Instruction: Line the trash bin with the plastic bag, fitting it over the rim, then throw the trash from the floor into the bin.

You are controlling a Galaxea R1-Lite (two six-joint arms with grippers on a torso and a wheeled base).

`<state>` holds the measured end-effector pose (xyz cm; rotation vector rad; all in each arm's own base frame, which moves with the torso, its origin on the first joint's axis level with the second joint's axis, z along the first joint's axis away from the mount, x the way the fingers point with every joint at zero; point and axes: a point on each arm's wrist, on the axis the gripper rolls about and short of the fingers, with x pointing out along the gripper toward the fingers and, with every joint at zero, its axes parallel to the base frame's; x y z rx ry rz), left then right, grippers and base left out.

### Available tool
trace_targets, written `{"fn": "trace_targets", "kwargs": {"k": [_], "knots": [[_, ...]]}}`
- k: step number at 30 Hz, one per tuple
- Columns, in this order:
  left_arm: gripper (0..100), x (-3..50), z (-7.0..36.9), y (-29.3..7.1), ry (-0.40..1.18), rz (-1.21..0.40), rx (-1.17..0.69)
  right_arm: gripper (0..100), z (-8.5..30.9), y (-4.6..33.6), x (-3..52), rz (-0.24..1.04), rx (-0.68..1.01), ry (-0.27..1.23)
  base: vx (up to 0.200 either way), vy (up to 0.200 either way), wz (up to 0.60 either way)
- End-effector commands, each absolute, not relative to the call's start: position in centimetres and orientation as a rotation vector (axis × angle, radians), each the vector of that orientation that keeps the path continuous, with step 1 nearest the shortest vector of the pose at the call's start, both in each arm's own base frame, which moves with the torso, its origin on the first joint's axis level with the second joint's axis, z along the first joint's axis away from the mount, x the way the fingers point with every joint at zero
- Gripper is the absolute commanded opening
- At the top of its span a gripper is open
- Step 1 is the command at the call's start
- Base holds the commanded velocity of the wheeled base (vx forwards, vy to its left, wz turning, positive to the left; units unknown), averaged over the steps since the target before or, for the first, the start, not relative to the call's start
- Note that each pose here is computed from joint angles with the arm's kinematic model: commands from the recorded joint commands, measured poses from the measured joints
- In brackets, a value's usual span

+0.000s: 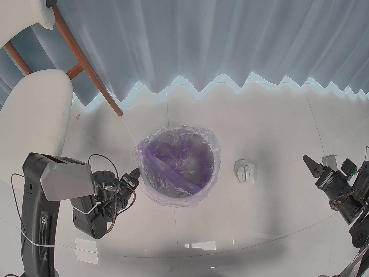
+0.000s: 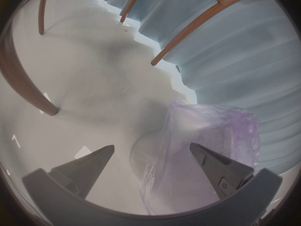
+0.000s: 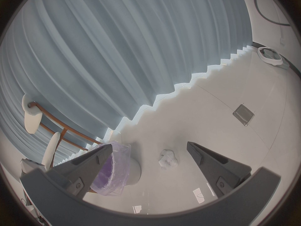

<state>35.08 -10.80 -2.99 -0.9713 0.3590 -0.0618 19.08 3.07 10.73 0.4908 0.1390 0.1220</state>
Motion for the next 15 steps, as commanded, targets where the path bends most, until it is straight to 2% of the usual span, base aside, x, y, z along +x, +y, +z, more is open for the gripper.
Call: {"fn": "trace_targets", "kwargs": {"k": [1,4,5,15], "knots": [[100,35.97,-3.70,-10.62,0.350,-0.062,-0.974,100,10.92,3.04,18.85,0.126,0.490,0.125,0.000,0.000,0.00],[100,36.46,-3.67,-10.60,0.341,-0.071,-0.976,100,11.12,3.01,18.68,0.129,0.489,0.116,0.000,0.000,0.00],[0,36.56,-3.82,-10.64,0.343,-0.074,-0.975,100,11.14,3.01,18.67,0.129,0.488,0.114,0.000,0.000,0.00],[0,36.92,-4.08,-10.02,0.336,-0.063,-0.969,100,11.09,3.01,18.65,0.129,0.484,0.117,0.000,0.000,0.00]]}}
